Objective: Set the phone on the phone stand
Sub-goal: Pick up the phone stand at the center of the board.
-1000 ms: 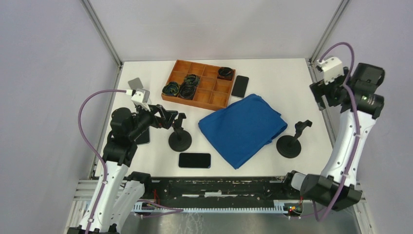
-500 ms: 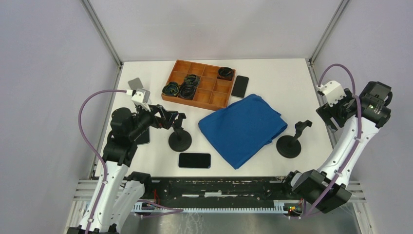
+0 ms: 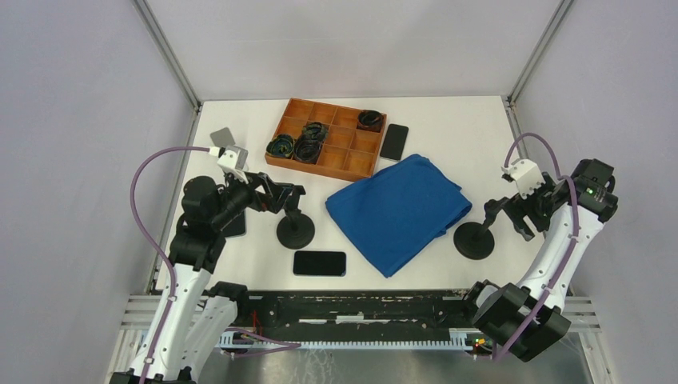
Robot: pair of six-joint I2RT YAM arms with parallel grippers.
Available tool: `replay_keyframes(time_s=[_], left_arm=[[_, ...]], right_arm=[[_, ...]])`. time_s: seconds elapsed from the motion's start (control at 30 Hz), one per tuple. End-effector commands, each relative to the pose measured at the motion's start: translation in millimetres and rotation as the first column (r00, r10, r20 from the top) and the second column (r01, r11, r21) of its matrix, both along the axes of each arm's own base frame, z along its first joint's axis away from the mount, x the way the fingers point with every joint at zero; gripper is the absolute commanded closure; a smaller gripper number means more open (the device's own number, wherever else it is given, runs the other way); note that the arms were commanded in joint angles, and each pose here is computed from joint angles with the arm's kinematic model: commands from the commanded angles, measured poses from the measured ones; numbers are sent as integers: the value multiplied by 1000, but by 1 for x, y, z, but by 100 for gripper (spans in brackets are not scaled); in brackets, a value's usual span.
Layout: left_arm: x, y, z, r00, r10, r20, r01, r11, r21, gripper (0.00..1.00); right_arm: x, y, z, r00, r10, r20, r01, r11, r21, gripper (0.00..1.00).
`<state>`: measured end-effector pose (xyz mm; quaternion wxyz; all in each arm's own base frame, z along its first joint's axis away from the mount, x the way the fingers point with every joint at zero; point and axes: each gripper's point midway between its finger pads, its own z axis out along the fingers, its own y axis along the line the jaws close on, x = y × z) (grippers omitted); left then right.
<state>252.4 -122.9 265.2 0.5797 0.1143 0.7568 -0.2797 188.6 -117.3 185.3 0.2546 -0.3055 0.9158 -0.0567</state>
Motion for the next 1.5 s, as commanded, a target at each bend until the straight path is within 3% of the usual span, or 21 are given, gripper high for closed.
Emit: replay_keyframes(time_s=[0.0,0.2,0.5,0.93,1.1,1.47], left_arm=[[-6,-8,15,993,-75,93,73,997,27,0],[-6,-8,15,993,-73,91,71,997,27,0],[-7,-7,16,993,-69,97,67,997,27,0],[-7,-7,17,993,-70,99,68,997,27,0],[-7,-7,16,993,-70,98,68,997,27,0],[-6,-7,16,993,-70,95,68,997,27,0]], right_arm=[[-11,21,-27,998,63,-29,-61,995,76,14],[-18,53,-52,993,115,-9,-111,972,208,6],[-6,85,-57,980,164,117,-195,916,350,4],[40,73,-45,935,37,352,-156,936,316,5],[48,70,-45,919,20,393,-155,936,316,8],[61,61,-46,895,-13,445,-136,944,301,26]])
